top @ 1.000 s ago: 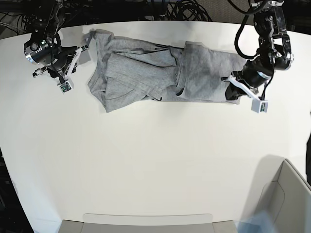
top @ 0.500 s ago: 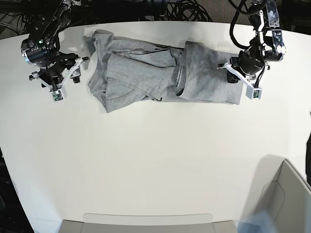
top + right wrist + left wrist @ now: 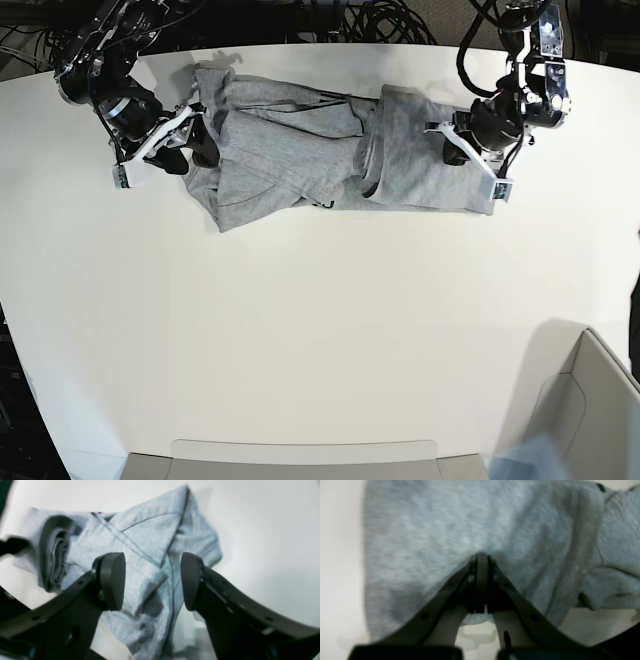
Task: Fold the T-shirt properly
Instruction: 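Grasp the other strip end with the right gripper and lift it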
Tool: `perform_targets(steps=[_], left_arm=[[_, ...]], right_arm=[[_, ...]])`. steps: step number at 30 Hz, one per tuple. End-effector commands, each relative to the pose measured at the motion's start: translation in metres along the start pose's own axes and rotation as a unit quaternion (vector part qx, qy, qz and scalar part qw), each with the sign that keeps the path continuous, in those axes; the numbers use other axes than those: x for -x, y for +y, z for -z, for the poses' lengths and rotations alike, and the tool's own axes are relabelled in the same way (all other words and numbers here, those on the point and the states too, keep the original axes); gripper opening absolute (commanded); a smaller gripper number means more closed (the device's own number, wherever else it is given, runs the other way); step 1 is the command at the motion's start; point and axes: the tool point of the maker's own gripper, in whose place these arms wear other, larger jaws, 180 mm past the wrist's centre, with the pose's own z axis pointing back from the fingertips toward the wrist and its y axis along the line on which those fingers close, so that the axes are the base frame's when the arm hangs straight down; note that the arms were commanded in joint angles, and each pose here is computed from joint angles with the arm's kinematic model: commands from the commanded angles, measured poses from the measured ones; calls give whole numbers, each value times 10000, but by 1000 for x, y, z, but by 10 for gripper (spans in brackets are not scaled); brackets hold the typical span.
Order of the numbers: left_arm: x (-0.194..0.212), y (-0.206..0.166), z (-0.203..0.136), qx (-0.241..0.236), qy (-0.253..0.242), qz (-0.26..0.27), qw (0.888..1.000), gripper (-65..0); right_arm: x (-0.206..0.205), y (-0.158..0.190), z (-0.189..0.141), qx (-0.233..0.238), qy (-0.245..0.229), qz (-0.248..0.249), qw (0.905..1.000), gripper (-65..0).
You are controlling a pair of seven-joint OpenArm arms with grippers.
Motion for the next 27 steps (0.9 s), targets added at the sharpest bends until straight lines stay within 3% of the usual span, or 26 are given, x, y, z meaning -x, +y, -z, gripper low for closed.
perform_targets(steps=[1, 10, 15, 17, 27], left_arm=[[-9, -2, -2, 40, -144, 80, 9999, -650], [-6, -8, 0, 107, -101, 124, 9998, -650], [-6, -8, 0, 107, -101, 124, 9998, -650], [-6, -8, 0, 107, -101, 124, 9998, -650], [-5, -9, 0, 118, -81, 140, 9998, -650]], right_arm=[[-11, -1, -3, -91, -266, -18, 9996, -305], [17, -28, -2, -14, -73, 586, 9983, -305], [39, -35, 5, -105, 178, 927, 9955, -305], [53, -33, 10, -218, 485, 1029, 9933, -305], [55, -19, 26, -542, 848, 876, 9911, -305]])
